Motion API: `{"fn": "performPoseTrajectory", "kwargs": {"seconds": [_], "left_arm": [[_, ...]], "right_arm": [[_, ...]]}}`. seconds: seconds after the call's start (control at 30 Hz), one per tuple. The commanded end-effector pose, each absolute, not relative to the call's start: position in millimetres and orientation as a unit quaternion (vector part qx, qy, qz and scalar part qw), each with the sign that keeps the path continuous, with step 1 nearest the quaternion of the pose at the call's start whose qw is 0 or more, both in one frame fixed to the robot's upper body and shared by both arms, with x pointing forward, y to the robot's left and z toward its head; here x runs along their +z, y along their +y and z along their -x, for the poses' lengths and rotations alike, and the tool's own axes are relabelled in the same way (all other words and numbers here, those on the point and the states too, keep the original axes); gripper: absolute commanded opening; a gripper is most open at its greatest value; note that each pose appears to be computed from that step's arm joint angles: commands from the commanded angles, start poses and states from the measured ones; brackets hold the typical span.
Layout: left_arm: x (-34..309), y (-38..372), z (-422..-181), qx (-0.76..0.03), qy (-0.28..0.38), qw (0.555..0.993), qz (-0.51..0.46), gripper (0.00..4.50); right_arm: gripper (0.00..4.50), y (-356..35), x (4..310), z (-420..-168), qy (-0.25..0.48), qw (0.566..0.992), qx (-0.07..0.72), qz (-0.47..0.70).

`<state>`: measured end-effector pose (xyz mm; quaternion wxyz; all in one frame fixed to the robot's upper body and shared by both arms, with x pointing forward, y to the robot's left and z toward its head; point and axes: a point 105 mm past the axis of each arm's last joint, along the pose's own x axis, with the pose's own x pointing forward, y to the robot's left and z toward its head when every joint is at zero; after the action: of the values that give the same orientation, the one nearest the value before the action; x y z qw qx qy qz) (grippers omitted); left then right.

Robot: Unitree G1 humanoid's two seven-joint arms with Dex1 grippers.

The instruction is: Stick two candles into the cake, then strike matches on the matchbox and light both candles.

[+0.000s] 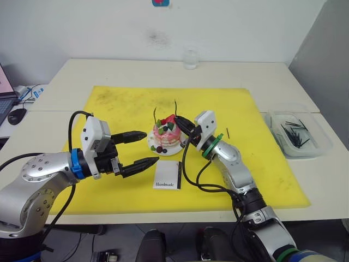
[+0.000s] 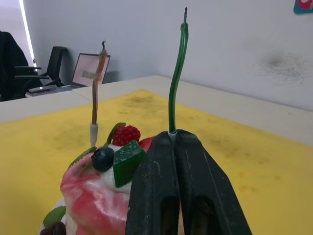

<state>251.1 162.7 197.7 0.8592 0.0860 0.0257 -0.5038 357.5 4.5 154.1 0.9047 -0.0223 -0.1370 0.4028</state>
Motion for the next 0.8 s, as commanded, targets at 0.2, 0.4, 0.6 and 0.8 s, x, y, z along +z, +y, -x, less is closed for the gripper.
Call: {"fn": "performPoseTrajectory", "kwargs": {"seconds": [0.2, 0.4, 0.6, 0.8], "left_arm": [[202.3, 160.3, -248.5, -0.511, 0.017, 0.853, -0.106, 4.5], [201.0, 159.0, -247.1, -0.513, 0.017, 0.852, -0.109, 4.5], [199.1, 158.7, -245.7, -0.513, 0.019, 0.851, -0.11, 4.5], [194.2, 158.4, -246.2, -0.517, 0.02, 0.847, -0.124, 4.5]], "right_arm": [[0.05, 4.1, 149.3, -355.1, -0.141, 0.909, 0.392, 0.004], [0.05, 7.2, 137.9, -352.4, -0.125, 0.91, 0.396, 0.009], [0.05, 13.0, 138.9, -349.2, -0.11, 0.907, 0.407, 0.005], [0.68, 8.3, 157.1, -352.2, -0.129, 0.912, 0.389, -0.016]]}}
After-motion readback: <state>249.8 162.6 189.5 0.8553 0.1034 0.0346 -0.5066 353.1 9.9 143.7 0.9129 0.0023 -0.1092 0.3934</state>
